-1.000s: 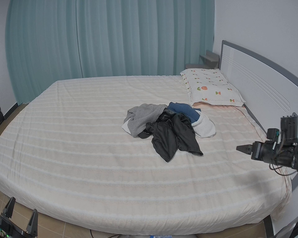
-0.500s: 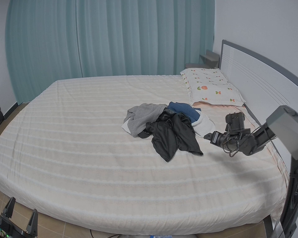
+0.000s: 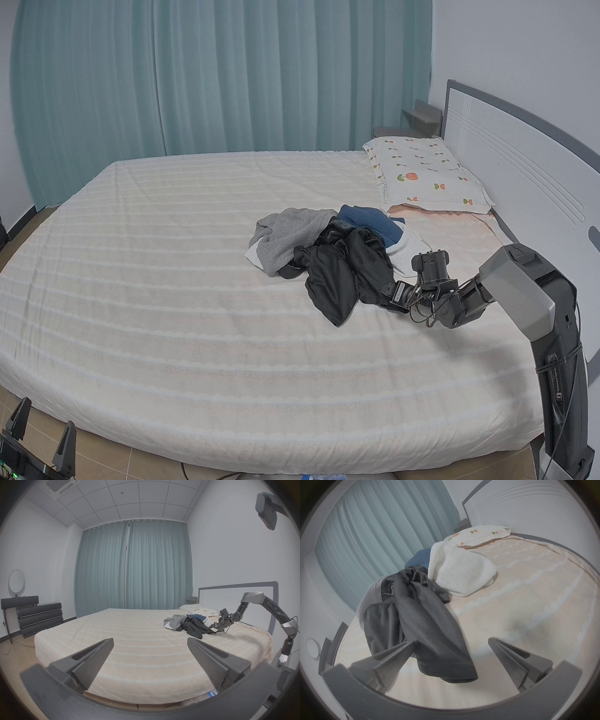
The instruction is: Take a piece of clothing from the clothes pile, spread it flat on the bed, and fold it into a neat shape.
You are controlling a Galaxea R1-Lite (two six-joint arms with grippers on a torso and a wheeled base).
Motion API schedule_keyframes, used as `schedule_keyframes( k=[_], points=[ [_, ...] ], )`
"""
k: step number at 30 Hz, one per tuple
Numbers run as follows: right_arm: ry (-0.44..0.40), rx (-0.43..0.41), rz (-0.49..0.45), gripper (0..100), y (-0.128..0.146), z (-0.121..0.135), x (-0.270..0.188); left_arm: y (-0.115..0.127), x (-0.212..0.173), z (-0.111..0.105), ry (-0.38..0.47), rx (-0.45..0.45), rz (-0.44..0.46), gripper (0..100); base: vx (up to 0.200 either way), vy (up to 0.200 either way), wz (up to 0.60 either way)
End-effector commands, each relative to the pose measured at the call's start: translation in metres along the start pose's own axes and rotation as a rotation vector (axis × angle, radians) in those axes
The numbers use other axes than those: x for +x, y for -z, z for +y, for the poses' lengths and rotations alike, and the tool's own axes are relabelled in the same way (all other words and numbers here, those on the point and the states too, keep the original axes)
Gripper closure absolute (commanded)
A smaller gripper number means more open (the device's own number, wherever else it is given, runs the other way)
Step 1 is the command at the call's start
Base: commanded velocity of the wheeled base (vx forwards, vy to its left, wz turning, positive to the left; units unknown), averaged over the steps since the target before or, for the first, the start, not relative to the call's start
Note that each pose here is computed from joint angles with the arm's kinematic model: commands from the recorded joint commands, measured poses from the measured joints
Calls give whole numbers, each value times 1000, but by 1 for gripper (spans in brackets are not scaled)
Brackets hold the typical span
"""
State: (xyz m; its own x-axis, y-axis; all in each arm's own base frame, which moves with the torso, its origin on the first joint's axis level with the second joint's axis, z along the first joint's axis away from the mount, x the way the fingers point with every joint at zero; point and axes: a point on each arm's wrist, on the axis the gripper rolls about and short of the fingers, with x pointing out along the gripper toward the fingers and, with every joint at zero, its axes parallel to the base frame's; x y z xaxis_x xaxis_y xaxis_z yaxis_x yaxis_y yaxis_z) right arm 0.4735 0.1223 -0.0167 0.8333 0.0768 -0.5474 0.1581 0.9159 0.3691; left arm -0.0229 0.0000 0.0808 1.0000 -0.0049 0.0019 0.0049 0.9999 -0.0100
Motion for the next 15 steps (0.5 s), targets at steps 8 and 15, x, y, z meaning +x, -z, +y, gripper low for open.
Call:
schedule_keyframes(
  k=[8,15],
  points=[
    [-20,-16,17,100,16,8,10,5,0,0,0,-4,0,0,0,0,0],
    [-30,-2,13,100,5,9,-7,5,0,0,0,-4,0,0,0,0,0]
  ],
)
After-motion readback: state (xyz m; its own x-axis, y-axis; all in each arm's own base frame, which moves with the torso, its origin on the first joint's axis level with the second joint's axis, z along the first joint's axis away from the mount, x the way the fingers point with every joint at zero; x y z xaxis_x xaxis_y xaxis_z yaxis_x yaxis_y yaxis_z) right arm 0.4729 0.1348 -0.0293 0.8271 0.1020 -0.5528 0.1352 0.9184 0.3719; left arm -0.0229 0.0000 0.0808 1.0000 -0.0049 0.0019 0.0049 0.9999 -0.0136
